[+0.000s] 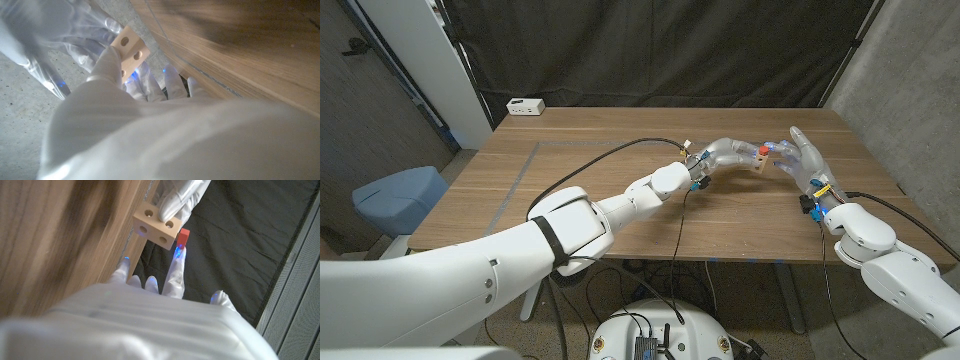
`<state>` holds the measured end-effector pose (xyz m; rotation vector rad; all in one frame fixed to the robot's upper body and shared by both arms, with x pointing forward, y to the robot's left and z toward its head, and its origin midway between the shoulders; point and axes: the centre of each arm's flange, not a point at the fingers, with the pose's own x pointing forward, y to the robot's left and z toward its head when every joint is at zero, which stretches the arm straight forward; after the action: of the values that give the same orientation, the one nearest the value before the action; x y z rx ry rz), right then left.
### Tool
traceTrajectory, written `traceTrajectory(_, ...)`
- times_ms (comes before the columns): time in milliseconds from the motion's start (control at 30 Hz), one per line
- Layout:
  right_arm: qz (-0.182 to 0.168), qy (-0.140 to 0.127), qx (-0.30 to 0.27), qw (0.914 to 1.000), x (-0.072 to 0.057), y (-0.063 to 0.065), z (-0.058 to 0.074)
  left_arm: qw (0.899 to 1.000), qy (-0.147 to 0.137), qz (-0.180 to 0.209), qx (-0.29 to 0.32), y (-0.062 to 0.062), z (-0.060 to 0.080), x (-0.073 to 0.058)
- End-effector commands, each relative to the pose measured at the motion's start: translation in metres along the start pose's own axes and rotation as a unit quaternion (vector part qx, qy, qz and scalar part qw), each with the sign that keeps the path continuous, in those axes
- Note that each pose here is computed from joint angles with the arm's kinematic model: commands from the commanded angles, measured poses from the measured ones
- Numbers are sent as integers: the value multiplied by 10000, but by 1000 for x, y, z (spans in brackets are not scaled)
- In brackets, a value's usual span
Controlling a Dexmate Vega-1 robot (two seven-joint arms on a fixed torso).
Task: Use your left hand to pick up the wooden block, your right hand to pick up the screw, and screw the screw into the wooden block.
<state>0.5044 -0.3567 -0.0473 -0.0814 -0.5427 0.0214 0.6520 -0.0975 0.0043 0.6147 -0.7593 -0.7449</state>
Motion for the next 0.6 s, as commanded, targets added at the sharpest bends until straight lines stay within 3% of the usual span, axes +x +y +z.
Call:
traceTrajectory(33,-49,-9,15,10000,-5,0,1,10000,31,-2,-25,-1,-1,0)
traceTrajectory(600,-59,8,16,10000,-10,1,1,10000,43,-9,-45,-1,-2,0)
